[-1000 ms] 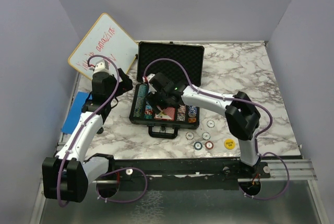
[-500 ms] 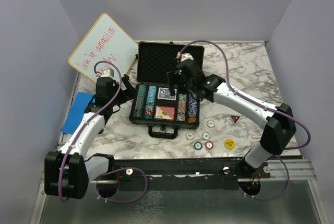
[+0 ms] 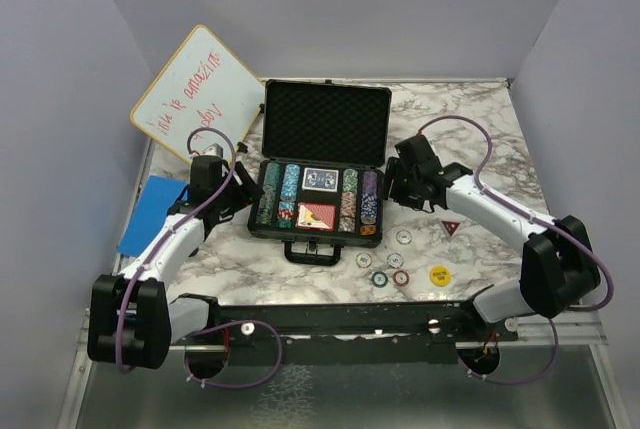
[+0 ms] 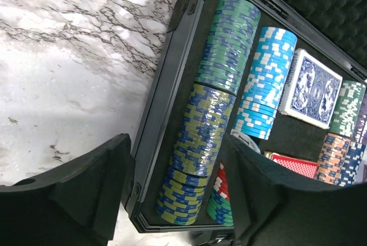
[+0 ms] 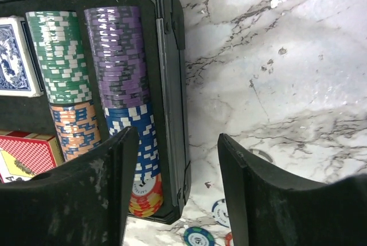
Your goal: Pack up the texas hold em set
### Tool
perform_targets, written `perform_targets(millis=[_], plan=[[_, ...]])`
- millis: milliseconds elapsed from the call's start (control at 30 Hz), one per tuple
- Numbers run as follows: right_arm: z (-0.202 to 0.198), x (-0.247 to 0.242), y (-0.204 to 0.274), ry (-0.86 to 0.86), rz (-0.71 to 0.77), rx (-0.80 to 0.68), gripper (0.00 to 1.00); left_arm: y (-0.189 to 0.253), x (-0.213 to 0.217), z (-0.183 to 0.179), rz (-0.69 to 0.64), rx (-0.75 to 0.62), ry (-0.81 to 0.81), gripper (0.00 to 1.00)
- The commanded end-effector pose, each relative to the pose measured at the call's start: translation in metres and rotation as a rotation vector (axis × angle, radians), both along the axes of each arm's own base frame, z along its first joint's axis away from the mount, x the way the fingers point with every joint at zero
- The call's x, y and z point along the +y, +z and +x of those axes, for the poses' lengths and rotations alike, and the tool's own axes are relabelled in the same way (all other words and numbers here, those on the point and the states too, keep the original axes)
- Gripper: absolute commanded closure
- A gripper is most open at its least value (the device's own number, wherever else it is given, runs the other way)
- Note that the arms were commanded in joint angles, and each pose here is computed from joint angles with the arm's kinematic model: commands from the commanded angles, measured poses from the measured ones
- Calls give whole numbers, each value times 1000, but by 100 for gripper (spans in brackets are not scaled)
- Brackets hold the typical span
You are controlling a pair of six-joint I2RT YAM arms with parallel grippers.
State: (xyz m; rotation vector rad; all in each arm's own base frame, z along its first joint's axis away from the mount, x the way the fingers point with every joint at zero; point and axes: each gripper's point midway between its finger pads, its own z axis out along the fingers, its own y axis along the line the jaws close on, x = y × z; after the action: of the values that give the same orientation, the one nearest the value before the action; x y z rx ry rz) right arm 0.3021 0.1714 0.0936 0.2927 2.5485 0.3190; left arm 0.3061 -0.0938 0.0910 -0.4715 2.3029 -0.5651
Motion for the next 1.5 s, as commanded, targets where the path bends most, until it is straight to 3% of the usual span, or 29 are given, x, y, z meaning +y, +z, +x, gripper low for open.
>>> perform_targets(millis=[0,200,400,533,700,867,1100,1467], plan=[[0,6,-5,-6,50,10,39,-1,11,0,27,-2,69,32],[37,7,14,11,30,-116,32,5,12,5,31,-22,77,30],[91,-5,15,-21,15,-193,25,4,23,3,58,-10,141,20],[124,-2,23,22,7,-279,32,-5,32,-9,86,38,182,19],[146,1,8,69,-37,-272,41,-13,34,-28,92,115,193,17],[156,-3,-5,89,-88,-259,50,-23,16,-43,-1,161,139,16],[178,-9,4,91,-150,-292,78,-37,5,-50,-57,189,114,37],[193,-23,21,50,-166,-332,81,-33,-18,-31,-149,128,16,89]])
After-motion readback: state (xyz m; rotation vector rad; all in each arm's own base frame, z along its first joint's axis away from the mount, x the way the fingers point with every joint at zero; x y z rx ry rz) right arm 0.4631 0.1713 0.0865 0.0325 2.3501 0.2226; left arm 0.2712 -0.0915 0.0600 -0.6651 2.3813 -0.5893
